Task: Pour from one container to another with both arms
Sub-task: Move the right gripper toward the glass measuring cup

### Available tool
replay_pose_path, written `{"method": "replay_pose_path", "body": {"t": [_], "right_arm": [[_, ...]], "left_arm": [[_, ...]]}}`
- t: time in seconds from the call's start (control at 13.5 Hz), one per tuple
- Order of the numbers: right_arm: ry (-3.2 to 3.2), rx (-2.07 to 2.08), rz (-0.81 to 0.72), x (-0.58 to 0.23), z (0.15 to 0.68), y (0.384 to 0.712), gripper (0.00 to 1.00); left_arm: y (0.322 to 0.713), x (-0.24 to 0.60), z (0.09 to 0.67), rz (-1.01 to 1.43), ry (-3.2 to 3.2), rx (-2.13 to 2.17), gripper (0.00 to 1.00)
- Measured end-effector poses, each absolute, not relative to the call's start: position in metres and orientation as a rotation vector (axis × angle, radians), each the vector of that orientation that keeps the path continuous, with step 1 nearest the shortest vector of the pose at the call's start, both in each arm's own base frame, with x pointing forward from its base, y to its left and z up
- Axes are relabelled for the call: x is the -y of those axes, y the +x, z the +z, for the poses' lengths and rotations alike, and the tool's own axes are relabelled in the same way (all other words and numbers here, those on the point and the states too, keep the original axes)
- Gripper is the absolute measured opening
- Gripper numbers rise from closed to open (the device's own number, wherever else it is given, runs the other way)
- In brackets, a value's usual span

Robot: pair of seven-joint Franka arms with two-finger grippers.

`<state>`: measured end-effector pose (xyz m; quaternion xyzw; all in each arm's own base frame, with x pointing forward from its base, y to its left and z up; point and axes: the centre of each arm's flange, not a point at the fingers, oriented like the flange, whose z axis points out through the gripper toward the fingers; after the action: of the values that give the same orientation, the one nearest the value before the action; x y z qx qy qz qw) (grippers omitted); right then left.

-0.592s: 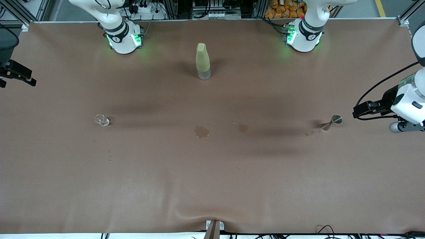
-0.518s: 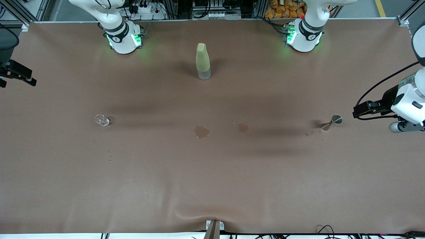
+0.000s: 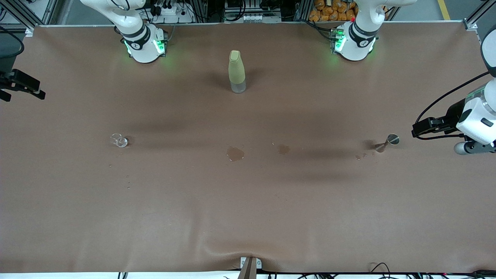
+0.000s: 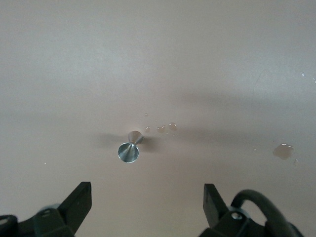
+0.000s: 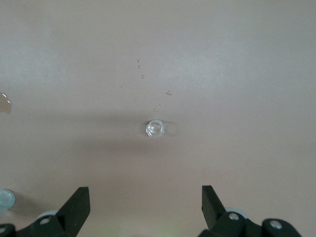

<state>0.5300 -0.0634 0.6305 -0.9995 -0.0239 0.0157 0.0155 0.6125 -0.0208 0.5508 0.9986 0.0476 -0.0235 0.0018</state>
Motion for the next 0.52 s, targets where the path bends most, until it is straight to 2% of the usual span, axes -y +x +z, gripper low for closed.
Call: {"method": "replay_pose_path", "body": {"t": [0.3, 0.52], "right_arm": [[-3.094, 0.094, 0.108, 0.06, 0.615, 0.529, 1.0], [-2.962, 0.267, 0.14, 0.073, 0.587, 0.532, 1.0]], "left_arm": [[0.612, 0.021, 0.551, -0.074, 3.134, -0.149, 1.0], [0.612, 0.021, 0.551, -0.074, 3.134, -0.148, 1.0]]}}
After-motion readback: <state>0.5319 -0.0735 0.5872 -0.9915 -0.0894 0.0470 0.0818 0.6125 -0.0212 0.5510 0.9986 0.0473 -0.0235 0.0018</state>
